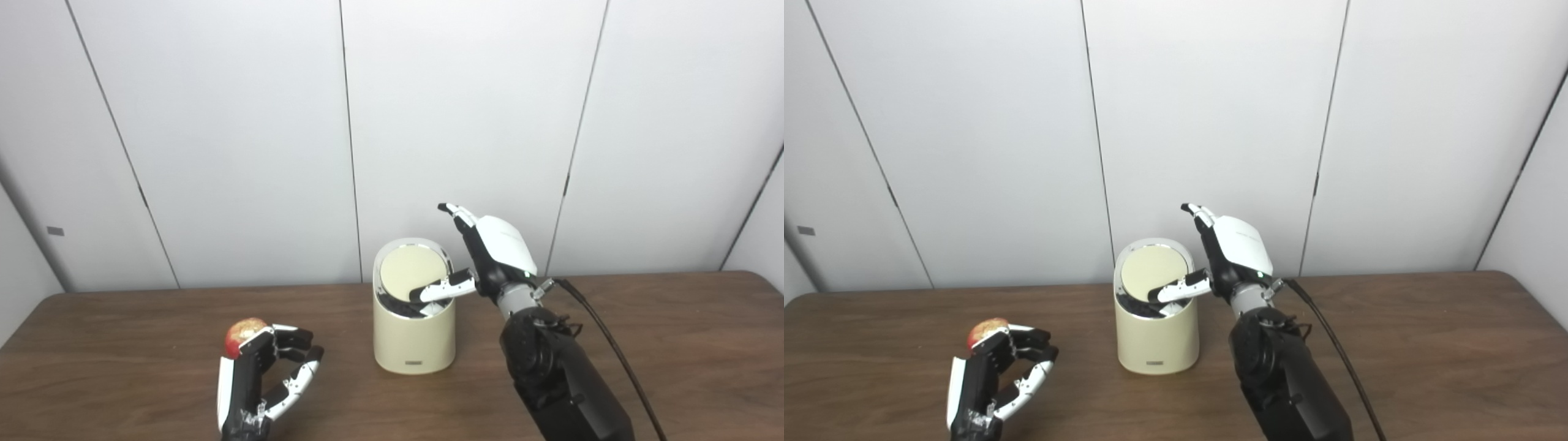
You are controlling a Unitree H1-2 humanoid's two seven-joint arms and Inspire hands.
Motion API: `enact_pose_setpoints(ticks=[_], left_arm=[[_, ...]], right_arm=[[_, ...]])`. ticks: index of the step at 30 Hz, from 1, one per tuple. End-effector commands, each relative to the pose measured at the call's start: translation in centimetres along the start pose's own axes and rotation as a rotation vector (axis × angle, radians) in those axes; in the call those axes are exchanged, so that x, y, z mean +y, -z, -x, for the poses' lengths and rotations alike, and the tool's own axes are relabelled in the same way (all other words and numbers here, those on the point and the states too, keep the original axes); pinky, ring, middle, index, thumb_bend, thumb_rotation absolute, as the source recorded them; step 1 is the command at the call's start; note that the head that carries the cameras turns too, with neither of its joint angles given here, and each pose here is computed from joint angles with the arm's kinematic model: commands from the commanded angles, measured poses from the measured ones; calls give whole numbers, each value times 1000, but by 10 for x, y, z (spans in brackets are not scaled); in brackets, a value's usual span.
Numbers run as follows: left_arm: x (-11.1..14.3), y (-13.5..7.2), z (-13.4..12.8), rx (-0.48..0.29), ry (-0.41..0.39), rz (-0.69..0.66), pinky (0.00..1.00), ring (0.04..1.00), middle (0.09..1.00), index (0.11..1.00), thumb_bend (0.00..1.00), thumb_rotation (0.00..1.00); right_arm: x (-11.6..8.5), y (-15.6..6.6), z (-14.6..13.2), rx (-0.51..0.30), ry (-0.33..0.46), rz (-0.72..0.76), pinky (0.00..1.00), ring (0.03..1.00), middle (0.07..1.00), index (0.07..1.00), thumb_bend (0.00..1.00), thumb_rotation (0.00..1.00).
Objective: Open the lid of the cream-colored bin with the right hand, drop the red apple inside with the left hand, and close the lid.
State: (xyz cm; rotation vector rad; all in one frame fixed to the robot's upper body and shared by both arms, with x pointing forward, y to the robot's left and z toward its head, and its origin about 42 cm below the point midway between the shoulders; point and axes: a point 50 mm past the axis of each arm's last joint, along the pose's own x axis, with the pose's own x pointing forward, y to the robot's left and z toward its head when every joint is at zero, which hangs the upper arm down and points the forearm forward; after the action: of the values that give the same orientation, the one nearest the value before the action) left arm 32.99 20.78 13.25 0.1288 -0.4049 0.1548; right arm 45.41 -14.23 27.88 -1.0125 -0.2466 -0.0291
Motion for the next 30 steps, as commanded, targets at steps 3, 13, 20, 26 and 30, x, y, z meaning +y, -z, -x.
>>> enact_pose_setpoints(ticks=[3,13,20,26,30], left_arm=[[-5,-17,-15,-83,-2,21,495,557,579,493,479,68],[-7,-18,-16,-76,-7,27,497,558,580,493,479,69],[-7,-20,-17,-87,-7,37,494,556,579,493,479,69],[-7,-23,-16,-84,-10,39,492,556,580,493,479,69],[-7,-24,-16,-82,-11,35,493,558,579,493,479,69]], right_arm=[[-11,4,-8,34,1,45,777,885,916,891,869,286],[-19,-8,-25,98,-161,198,865,930,937,917,919,337],[-19,-12,-22,117,-181,232,899,947,950,925,931,209],[-12,-10,-14,110,-196,263,889,944,938,914,917,168],[-8,-7,-10,112,-215,288,891,939,947,929,896,164]])
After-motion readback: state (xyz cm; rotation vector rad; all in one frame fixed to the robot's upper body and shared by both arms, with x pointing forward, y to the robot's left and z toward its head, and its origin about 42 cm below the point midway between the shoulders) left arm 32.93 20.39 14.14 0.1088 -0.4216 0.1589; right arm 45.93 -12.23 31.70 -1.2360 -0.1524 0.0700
